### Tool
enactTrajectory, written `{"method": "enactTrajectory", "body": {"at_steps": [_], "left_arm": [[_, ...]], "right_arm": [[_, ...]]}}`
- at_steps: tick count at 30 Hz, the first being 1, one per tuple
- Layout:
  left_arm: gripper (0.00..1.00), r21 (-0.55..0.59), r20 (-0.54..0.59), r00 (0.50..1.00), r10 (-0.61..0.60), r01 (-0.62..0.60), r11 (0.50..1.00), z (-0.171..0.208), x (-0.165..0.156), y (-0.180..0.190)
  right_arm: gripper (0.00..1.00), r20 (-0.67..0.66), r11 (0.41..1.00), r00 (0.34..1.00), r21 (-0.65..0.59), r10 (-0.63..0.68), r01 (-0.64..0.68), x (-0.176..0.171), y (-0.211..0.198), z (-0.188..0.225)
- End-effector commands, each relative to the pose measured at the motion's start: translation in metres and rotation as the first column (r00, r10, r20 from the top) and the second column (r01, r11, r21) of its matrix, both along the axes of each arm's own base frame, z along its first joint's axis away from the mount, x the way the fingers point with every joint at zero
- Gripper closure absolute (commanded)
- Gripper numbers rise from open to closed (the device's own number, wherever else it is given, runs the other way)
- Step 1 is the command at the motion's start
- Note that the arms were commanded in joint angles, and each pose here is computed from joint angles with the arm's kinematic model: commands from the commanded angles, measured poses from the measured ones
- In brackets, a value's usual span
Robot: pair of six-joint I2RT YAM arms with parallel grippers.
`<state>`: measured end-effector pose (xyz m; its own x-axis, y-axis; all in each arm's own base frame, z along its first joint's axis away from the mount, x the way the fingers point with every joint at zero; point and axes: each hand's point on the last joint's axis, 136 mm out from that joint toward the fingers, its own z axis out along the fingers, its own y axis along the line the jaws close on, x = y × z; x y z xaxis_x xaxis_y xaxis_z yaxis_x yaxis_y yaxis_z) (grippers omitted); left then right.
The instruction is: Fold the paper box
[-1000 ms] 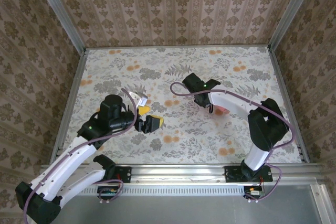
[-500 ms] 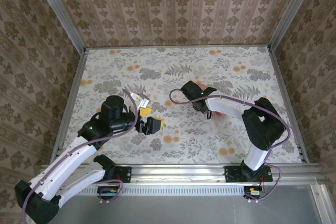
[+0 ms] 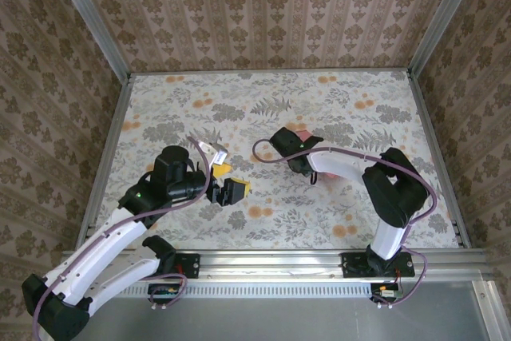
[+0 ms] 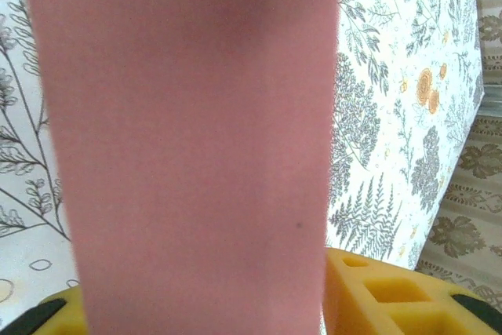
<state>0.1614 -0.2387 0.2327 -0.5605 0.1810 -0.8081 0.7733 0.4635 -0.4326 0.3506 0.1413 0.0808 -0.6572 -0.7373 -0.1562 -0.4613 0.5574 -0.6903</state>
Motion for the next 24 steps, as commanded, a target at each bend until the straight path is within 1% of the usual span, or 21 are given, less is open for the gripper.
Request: {"method": "enactTrajectory", "body": {"at_steps": [1,7,24], "left_arm": [[0.00,0.001,0.003,1.000,-0.004,0.004,1.000,0.000,-0.002,0.000],[0.00,0.003,0.002,1.000,-0.004,0.004,1.000,0.000,-0.002,0.000],[0.00,0.017,0.001,1.000,-0.005,0.004,1.000,-0.003,-0.004,-0.001]], "right_arm": [[0.48,-0.027,1.000,1.000,0.006,-0.002,0.002,-0.007,0.005,-0.015],[0.42,-0.035,1.000,0.999,0.011,0.004,-0.004,-0.013,0.013,-0.023],[0.35,-0.064,0.999,0.998,0.041,0.004,-0.002,-0.028,0.027,-0.041]]}}
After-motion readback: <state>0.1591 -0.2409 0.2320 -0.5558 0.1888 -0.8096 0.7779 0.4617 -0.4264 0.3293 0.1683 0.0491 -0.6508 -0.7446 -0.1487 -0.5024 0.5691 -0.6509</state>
